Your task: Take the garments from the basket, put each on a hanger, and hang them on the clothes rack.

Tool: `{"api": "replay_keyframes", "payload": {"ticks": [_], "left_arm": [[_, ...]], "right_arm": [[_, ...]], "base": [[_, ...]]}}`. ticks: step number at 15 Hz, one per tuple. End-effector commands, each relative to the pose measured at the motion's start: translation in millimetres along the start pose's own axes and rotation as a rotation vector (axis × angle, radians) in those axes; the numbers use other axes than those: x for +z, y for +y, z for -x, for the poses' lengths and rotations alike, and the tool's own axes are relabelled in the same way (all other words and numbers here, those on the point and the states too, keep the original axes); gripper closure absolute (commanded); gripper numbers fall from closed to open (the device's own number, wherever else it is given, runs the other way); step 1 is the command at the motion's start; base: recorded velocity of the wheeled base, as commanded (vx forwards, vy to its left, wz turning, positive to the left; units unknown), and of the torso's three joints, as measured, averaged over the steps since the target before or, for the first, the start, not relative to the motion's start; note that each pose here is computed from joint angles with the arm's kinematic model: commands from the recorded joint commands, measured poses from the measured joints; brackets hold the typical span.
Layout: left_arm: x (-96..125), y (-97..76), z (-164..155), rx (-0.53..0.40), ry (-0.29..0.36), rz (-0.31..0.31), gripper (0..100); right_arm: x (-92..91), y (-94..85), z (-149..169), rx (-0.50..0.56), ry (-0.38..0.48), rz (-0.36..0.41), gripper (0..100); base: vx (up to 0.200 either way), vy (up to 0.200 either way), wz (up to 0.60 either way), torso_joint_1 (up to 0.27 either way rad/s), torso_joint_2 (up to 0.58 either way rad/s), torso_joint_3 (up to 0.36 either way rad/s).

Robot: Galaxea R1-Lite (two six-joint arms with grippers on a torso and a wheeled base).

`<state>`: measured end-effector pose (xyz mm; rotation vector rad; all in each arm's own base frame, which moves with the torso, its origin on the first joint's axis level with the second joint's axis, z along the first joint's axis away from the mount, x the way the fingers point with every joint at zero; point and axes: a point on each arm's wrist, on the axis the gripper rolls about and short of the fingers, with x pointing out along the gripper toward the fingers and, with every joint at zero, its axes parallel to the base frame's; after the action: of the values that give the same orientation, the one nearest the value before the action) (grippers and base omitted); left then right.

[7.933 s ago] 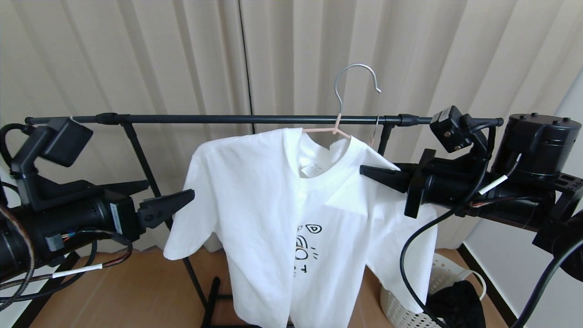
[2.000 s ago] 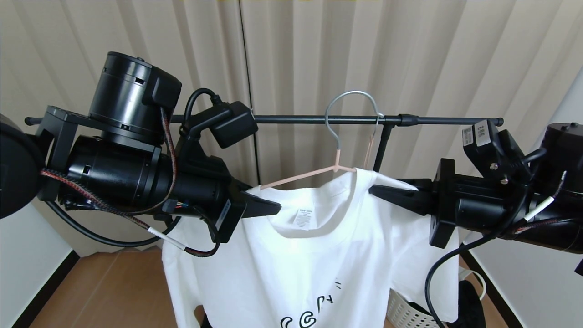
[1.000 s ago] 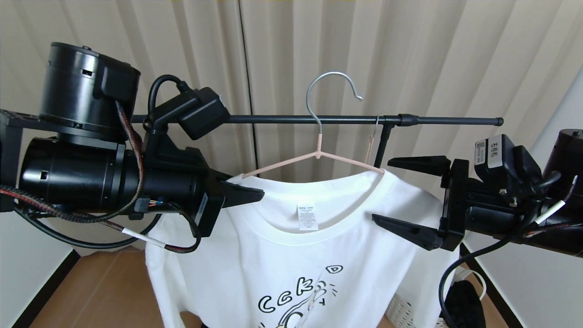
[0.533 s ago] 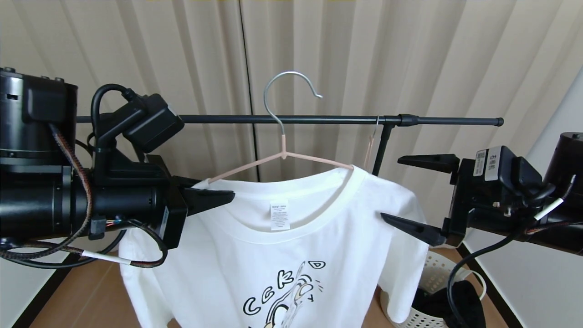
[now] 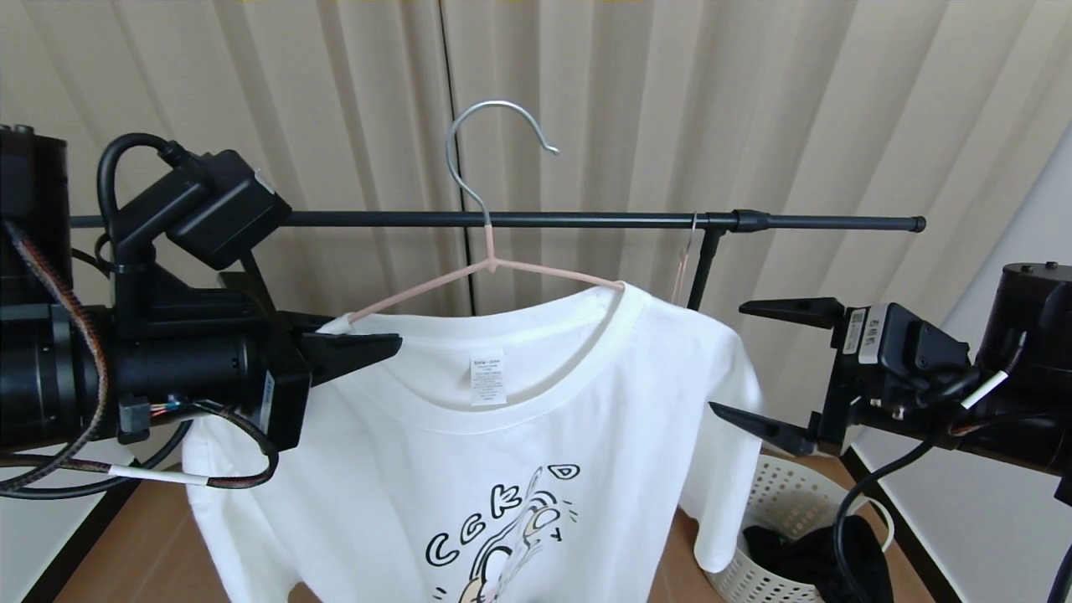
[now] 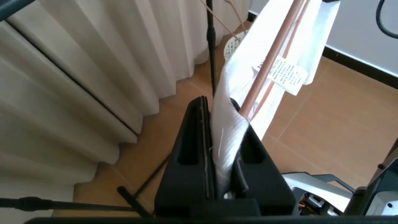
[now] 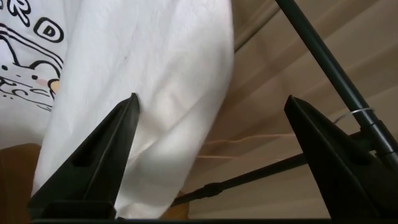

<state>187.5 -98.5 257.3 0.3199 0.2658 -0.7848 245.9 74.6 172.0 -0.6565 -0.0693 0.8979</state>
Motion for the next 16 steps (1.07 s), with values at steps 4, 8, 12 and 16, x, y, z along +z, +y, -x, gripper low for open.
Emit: {"api": "replay_keyframes", "payload": {"ticks": [4,8,12,16], "left_arm": [[3.0,-1.4,7.7,0.013,-0.021,0.009,100],[2.8,-2.3,10.5,0.014,-0.027,0.019,100],[0.1,-0.9,17.8,0.035,-0.031,0.026,100],[-5.2,-1.0,22.7,0.048,-0.024,0.040,100]], "right_arm": [[-10.0,-4.1,-4.3,-0.010,0.033,-0.017,0],[-11.8,-5.9,-6.6,-0.036,0.060,-0.017,100],[-17.3,-14.9,-7.1,-0.067,0.078,-0.022,100],[-26.0,-25.7,-16.6,-0.120,0.133,-0.035,100]], "base": [[0.000,0.000,0.00,0.000,0.00,0.000],[0.000,0.000,0.00,0.000,0.00,0.000],[0.000,0.000,0.00,0.000,0.00,0.000],[0.000,0.000,0.00,0.000,0.00,0.000]]}}
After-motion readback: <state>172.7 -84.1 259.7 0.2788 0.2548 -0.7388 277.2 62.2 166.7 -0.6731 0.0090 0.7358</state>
